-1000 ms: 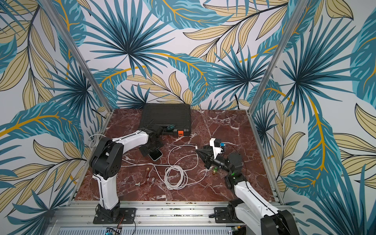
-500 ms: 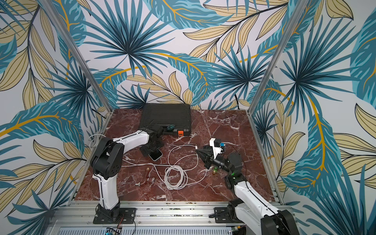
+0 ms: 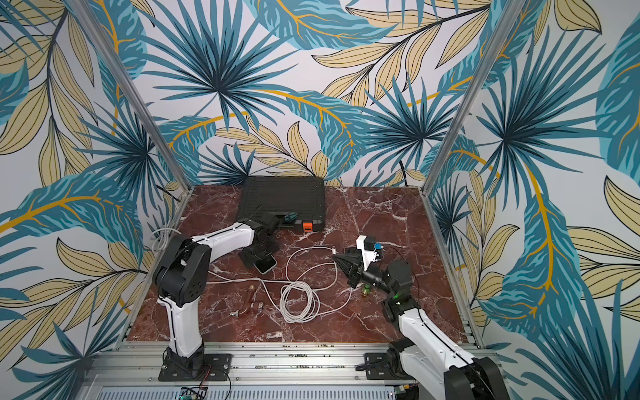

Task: Plug the charging cable into the phone
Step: Pick up the phone at the center of the board.

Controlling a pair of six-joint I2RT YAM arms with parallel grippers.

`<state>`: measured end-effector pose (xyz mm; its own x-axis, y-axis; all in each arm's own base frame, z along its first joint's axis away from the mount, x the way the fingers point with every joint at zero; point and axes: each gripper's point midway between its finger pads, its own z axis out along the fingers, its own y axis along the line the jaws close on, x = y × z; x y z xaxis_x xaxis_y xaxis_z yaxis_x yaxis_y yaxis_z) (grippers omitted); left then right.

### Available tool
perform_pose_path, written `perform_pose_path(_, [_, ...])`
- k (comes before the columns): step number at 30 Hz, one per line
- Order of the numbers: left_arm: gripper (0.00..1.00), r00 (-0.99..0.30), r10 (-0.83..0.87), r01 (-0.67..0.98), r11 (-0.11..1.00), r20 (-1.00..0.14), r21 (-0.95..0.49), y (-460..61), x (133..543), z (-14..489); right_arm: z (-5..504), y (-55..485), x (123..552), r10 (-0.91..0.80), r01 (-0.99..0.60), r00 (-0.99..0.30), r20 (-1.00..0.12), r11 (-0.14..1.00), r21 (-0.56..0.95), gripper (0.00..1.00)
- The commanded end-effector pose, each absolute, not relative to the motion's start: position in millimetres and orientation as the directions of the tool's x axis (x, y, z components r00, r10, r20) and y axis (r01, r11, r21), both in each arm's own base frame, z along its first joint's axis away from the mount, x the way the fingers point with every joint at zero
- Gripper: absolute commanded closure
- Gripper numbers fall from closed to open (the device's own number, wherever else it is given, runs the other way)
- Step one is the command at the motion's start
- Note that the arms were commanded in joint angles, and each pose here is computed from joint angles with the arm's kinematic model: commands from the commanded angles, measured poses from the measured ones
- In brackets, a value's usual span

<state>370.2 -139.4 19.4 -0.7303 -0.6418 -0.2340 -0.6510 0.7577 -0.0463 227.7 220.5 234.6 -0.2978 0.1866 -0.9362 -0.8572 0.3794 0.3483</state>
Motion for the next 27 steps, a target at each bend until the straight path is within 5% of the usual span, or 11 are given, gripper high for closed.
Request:
perform_pose_path(1, [0.10, -0.728, -0.681, -0.684, 0.730, -0.076, 0.006, -143.1, 337.1, -20.1, 230.2, 220.8, 223.3, 0.177, -0.861, -0.290, -0.940, 0.380, 0.337, 1.00])
perform_pose_path(8, [0.19, -0.736, -0.673, -0.674, 0.739, -0.074, -0.023, -142.2, 344.4, -23.8, 230.5, 220.5, 224.0, 0.178, -0.860, -0.290, -0.940, 0.383, 0.338, 1.00])
perform_pose_path(20, [0.76, -0.818, -0.550, -0.533, 0.835, -0.172, -0.136, -147.1, 372.4, 14.1, 228.5, 221.1, 223.9, 0.175, -0.857, -0.300, -0.938, 0.383, 0.345, 1.00])
perform_pose_path(27, [0.87, -0.819, -0.481, -0.426, 0.875, -0.312, -0.232, -144.4, 378.8, 77.0, 230.0, 225.1, 226.0, 0.176, -0.852, -0.321, -0.931, 0.376, 0.365, 1.00])
